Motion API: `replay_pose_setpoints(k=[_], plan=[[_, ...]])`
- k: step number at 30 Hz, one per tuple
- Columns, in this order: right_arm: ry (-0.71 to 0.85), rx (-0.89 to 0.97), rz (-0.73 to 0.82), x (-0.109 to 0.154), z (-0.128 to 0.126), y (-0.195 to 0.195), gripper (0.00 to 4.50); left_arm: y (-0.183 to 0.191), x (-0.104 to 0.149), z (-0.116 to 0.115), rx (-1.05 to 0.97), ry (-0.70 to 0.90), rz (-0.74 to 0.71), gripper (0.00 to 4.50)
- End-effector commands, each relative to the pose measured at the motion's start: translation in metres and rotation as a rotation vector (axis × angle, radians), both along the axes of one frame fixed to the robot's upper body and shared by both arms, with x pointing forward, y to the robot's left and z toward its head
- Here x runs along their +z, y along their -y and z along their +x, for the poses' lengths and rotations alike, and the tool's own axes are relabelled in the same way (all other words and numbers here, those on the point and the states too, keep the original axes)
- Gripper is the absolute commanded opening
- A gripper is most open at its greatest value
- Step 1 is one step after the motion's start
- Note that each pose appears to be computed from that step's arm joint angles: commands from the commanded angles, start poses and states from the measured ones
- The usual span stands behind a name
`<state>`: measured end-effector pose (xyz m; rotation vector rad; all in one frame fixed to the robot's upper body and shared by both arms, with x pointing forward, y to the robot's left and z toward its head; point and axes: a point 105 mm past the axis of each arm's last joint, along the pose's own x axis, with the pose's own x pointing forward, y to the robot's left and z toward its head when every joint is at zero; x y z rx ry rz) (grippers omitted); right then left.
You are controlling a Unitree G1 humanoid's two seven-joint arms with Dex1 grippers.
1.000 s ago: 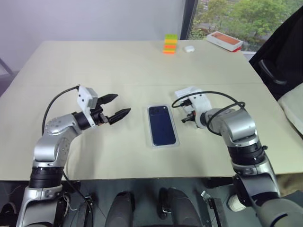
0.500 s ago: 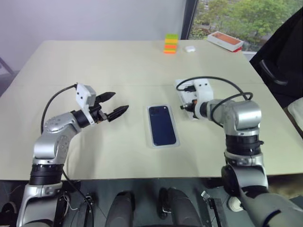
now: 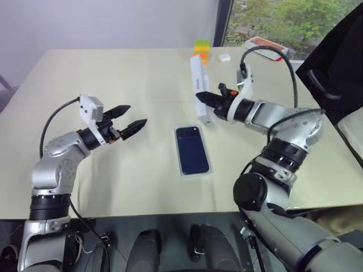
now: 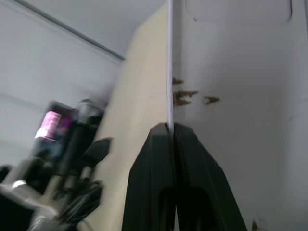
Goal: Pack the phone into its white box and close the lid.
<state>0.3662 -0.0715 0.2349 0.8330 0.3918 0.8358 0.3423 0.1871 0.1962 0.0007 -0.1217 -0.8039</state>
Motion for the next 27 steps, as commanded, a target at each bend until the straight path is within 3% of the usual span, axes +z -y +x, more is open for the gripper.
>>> replay_pose_setpoints(k=[1,5,13,19,27], plan=[[0.072,0.094,0.113,0.015,-0.017,-0.012,0.04,-0.004,0.011,-0.008,-0.014,0.034,-0.007,4.5],[0.033,0.24,0.264,0.012,-0.04,-0.039,0.04,-0.006,0.01,-0.017,-0.018,0.039,0.009,4.5],[-0.095,0.343,0.338,-0.007,-0.076,-0.049,0.04,-0.004,0.009,-0.025,-0.046,0.022,0.014,4.5],[-0.267,0.304,0.381,-0.043,-0.085,-0.056,0.04,0.002,0.007,-0.028,-0.064,0.016,0.005,4.5],[-0.332,0.275,0.456,-0.046,-0.092,-0.07,0.04,0.004,-0.001,-0.032,-0.073,-0.001,0.017,4.5]])
